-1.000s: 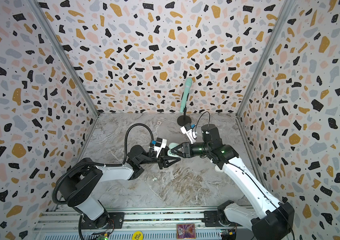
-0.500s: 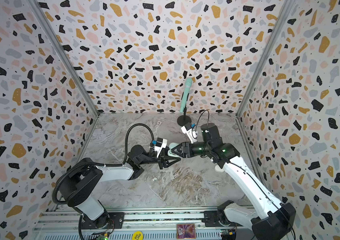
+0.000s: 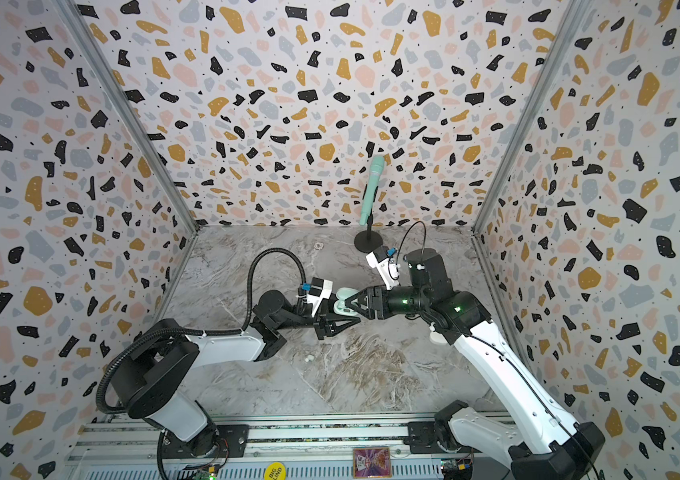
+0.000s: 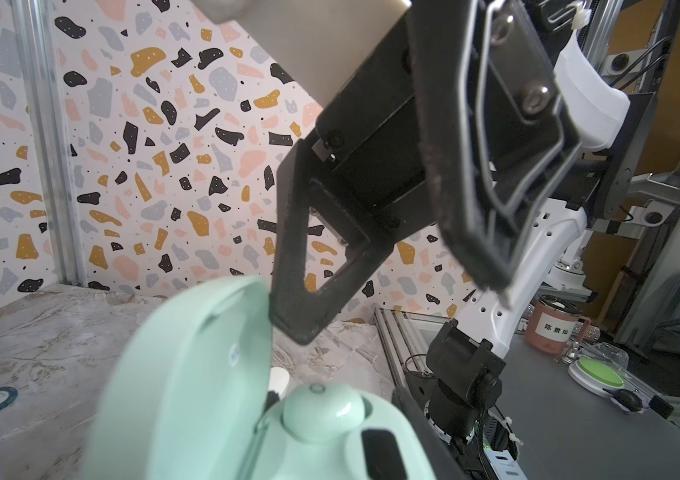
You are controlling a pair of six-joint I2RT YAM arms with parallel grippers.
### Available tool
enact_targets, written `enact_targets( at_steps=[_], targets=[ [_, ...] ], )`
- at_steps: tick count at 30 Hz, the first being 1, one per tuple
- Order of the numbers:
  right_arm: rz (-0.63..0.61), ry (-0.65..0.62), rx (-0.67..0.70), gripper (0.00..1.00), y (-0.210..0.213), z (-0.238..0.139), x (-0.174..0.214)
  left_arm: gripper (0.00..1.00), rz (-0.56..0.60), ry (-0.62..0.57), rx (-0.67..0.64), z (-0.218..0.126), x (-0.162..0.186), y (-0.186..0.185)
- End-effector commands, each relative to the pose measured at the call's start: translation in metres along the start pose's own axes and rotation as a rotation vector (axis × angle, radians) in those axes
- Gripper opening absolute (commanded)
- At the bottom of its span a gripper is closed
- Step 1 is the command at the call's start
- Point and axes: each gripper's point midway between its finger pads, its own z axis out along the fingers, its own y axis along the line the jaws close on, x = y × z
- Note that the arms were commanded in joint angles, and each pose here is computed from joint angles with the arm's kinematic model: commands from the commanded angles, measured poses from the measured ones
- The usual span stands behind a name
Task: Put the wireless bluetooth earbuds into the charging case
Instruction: 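Open the right gripper and move it down to the second mint-green earbud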
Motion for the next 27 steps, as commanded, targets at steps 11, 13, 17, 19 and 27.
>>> enact_targets(
  at_steps=[11, 13, 17, 19, 27],
  targets=[
    [-0.075, 0.124, 0.049, 0.59, -0.006, 0.034, 0.076, 0.32, 0.104, -0.003, -0.277, -0.073, -0.02, 0.039],
    [-0.093, 0.151, 0.104, 0.59, -0.023, 0.05, 0.09, 0.32, 0.102, -0.008, -0.309, -0.085, -0.023, 0.042],
    [-0.131, 0.192, 0.209, 0.6, -0.055, 0.083, 0.111, 0.32, 0.101, -0.013, -0.392, -0.107, -0.027, 0.055],
    [-0.155, 0.21, 0.243, 0.6, -0.066, 0.102, 0.119, 0.32, 0.103, -0.017, -0.43, -0.117, -0.031, 0.06],
    [-0.229, 0.323, 0.369, 0.59, -0.103, 0.166, 0.142, 0.32, 0.124, -0.013, -0.554, -0.149, -0.044, 0.077]
  ],
)
